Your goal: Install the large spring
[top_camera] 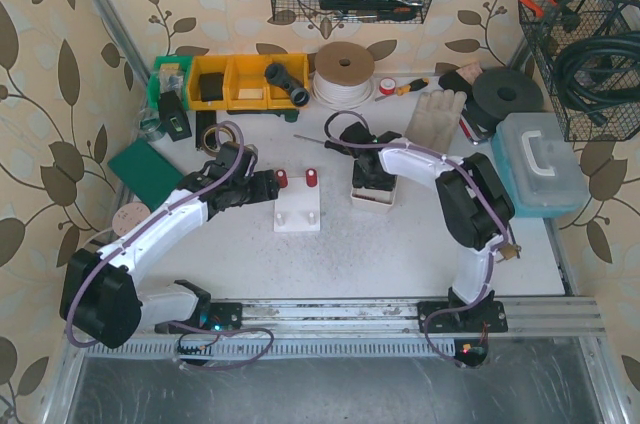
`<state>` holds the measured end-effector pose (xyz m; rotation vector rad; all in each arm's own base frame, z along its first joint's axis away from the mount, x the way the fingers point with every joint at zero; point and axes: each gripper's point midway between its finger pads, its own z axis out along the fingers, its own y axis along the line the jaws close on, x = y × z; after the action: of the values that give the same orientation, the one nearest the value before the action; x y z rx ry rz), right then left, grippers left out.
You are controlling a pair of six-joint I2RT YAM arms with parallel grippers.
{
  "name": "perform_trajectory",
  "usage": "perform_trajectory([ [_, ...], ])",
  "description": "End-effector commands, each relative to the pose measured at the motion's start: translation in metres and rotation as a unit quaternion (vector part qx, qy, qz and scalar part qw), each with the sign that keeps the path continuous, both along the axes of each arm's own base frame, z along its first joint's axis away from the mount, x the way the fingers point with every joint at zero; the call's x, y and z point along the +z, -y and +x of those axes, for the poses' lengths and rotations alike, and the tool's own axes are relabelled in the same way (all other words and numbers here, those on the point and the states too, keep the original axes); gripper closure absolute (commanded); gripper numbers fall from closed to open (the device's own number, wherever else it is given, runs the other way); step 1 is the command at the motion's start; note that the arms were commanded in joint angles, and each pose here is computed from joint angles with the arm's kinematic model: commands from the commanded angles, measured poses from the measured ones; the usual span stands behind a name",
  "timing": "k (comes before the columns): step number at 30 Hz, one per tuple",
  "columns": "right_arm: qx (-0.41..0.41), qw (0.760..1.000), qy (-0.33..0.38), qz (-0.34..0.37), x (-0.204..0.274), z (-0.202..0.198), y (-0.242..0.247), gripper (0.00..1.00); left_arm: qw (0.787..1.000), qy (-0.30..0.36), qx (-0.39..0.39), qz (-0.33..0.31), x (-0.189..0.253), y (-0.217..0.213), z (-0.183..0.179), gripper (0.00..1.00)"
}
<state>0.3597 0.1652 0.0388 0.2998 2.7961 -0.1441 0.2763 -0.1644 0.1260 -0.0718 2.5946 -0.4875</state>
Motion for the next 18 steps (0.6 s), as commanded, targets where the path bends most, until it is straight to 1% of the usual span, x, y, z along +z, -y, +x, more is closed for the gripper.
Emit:
perform_trajectory([
  [1, 0.003, 1.000, 0.019, -0.010, 0.016, -0.006, 0.002, 0.42, 1.000, 0.012, 0.008, -0.017, 0.011, 0.002, 0.008, 0.20],
  [3, -0.009, 1.000, 0.017, -0.023, 0.015, -0.009, 0.008, 0.42, 1.000, 0.012, 0.008, -0.016, 0.011, 0.002, 0.008, 0.20],
  [5, -0.027, 0.999, 0.010, -0.038, 0.011, -0.010, 0.015, 0.40, 1.000, 0.011, 0.008, -0.017, 0.012, 0.002, 0.008, 0.20],
  [8, -0.062, 0.997, 0.007, -0.037, 0.008, -0.008, 0.020, 0.32, 1.000, 0.012, 0.008, -0.017, 0.012, 0.001, 0.007, 0.20],
  [10, -0.084, 0.996, 0.009, -0.032, 0.006, -0.006, 0.023, 0.29, 1.000, 0.013, 0.010, -0.017, 0.012, 0.001, 0.007, 0.20],
  [15, -0.125, 0.992, 0.018, -0.019, 0.003, 0.002, 0.021, 0.29, 1.000, 0.013, 0.010, -0.018, 0.012, 0.001, 0.007, 0.20],
  [18, -0.132, 0.991, 0.022, -0.013, 0.000, 0.009, 0.016, 0.32, 1.000, 0.011, 0.009, -0.018, 0.011, 0.001, 0.007, 0.20],
])
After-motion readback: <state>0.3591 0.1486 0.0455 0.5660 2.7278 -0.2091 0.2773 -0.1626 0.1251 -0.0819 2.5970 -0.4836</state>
